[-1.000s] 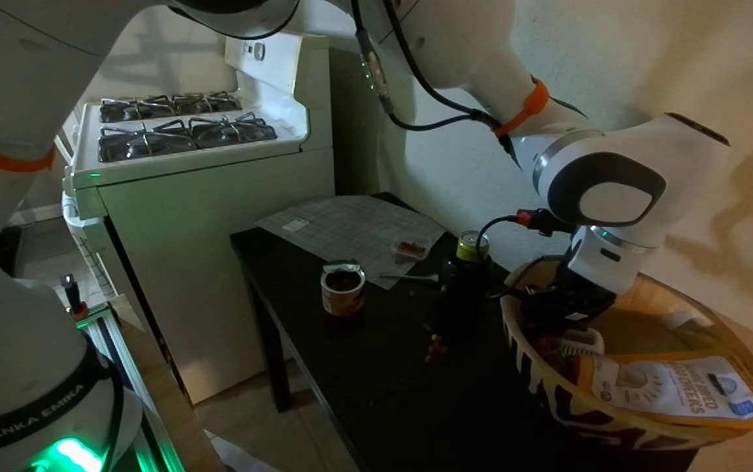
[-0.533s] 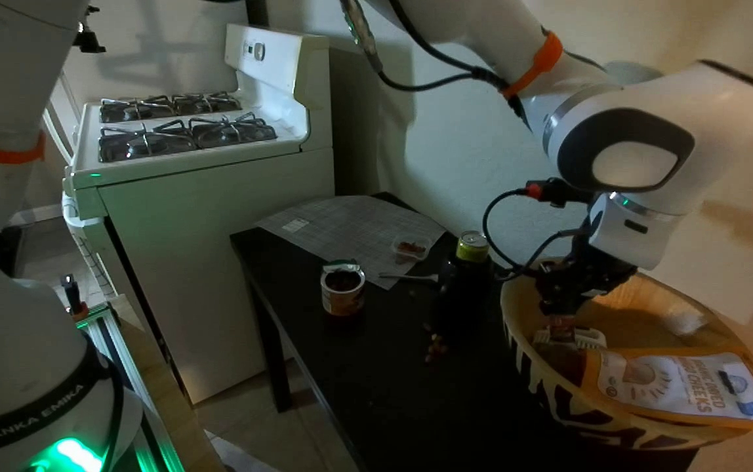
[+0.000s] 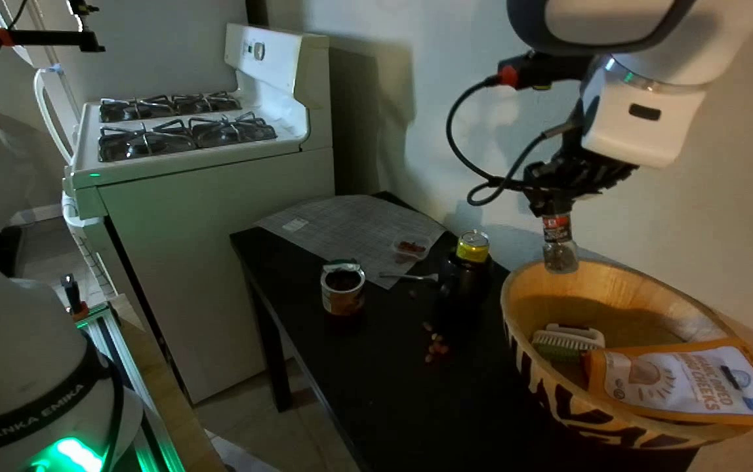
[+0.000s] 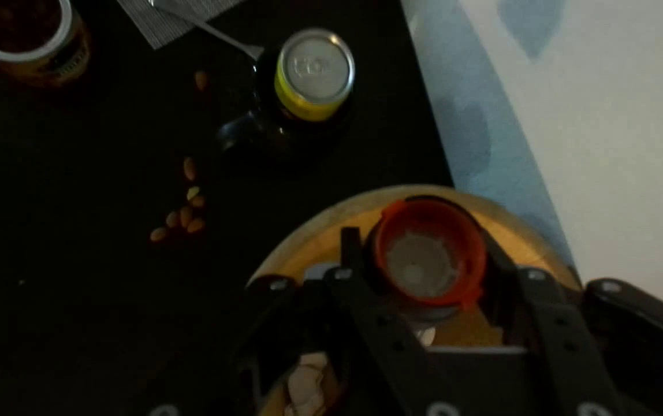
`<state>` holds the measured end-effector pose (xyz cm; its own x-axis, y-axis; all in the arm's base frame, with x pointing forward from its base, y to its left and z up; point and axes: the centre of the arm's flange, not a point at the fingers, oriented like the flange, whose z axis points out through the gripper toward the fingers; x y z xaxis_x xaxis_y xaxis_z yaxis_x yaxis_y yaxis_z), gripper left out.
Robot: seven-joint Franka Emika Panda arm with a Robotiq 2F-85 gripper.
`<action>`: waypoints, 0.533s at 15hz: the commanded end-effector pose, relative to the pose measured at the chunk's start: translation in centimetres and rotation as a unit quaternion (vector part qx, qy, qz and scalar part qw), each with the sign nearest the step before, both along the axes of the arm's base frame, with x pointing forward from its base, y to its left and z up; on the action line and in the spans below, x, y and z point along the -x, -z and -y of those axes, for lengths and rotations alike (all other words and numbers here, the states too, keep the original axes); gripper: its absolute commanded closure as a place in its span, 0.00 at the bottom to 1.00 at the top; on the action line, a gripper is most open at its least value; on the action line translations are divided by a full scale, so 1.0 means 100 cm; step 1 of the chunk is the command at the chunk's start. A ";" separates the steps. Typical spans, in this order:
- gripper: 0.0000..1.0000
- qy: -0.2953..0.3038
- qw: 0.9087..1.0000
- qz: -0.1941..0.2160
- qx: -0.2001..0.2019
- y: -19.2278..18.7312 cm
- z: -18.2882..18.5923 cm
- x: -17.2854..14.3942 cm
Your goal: Move the spice bottle from the bowl to the towel
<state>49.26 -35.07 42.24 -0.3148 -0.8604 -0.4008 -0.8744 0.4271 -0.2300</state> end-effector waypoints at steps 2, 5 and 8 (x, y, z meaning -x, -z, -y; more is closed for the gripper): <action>0.77 -0.093 0.992 0.079 -0.035 -0.035 -0.102 0.038; 0.77 -0.165 0.979 0.100 -0.067 -0.036 -0.176 0.030; 0.77 -0.237 0.963 0.065 -0.110 -0.003 -0.253 0.003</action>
